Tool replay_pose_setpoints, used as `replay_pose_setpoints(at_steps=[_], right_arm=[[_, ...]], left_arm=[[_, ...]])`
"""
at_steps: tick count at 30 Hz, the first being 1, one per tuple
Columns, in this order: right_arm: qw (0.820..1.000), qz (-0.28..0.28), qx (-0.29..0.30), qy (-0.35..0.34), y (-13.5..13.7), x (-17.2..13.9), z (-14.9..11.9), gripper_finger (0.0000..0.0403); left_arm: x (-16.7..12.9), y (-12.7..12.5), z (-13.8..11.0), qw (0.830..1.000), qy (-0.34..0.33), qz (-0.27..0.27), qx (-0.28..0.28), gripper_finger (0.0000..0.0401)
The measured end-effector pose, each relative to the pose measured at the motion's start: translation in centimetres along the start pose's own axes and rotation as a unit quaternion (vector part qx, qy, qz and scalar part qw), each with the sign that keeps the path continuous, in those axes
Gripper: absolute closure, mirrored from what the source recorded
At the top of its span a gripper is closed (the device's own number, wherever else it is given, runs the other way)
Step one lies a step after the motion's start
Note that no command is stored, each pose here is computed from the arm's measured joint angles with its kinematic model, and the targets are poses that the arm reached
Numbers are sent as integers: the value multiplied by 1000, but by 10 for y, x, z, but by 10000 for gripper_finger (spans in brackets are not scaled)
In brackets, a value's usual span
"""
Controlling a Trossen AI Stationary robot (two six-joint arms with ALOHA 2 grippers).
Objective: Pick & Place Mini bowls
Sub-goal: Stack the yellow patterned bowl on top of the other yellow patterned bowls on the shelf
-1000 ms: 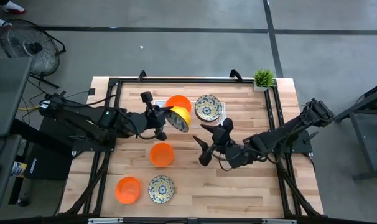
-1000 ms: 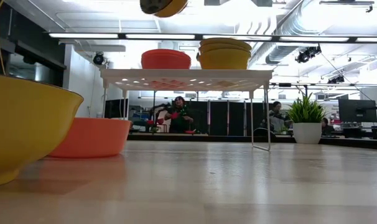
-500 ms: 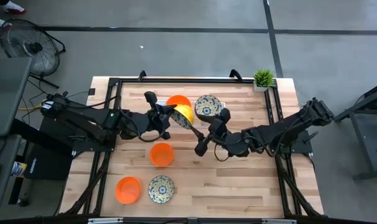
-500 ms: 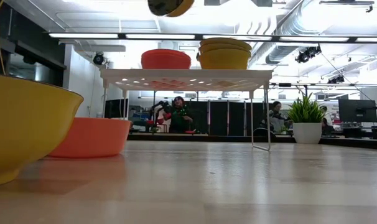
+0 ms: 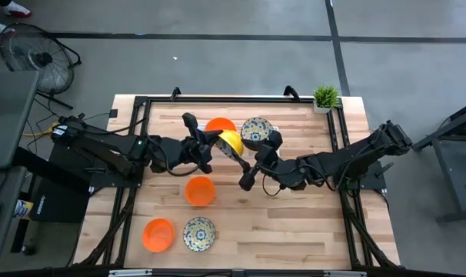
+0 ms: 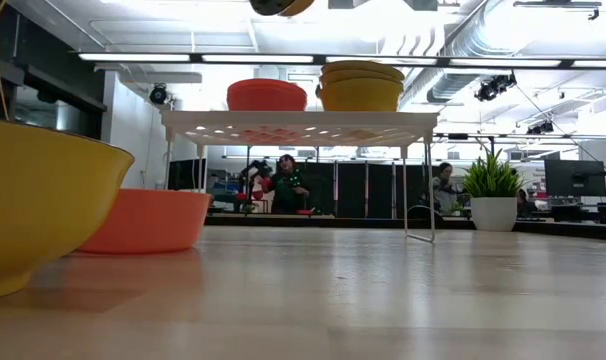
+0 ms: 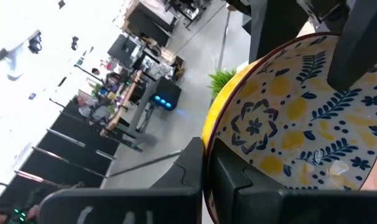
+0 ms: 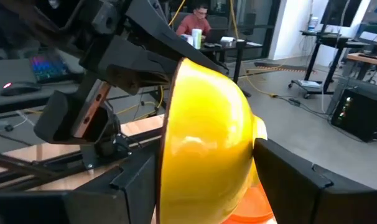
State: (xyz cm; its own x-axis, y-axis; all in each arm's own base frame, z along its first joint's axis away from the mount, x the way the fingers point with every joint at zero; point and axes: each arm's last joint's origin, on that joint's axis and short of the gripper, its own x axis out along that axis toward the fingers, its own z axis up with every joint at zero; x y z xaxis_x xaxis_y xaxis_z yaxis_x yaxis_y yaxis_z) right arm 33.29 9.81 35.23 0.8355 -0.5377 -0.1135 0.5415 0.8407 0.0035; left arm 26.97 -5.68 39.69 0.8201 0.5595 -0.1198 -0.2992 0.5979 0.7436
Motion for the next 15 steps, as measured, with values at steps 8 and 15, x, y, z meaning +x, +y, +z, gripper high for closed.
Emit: replay_pose_setpoints(at_steps=[8,15], right_arm=[[1000,-20,-6,3,-3,4,-2,166],[998,-52,-16,8,-8,8,-4,166]], left_arm=[[0,2,3,999,-17,-2,32,400],[0,1,4,997,-42,-20,67,401]])
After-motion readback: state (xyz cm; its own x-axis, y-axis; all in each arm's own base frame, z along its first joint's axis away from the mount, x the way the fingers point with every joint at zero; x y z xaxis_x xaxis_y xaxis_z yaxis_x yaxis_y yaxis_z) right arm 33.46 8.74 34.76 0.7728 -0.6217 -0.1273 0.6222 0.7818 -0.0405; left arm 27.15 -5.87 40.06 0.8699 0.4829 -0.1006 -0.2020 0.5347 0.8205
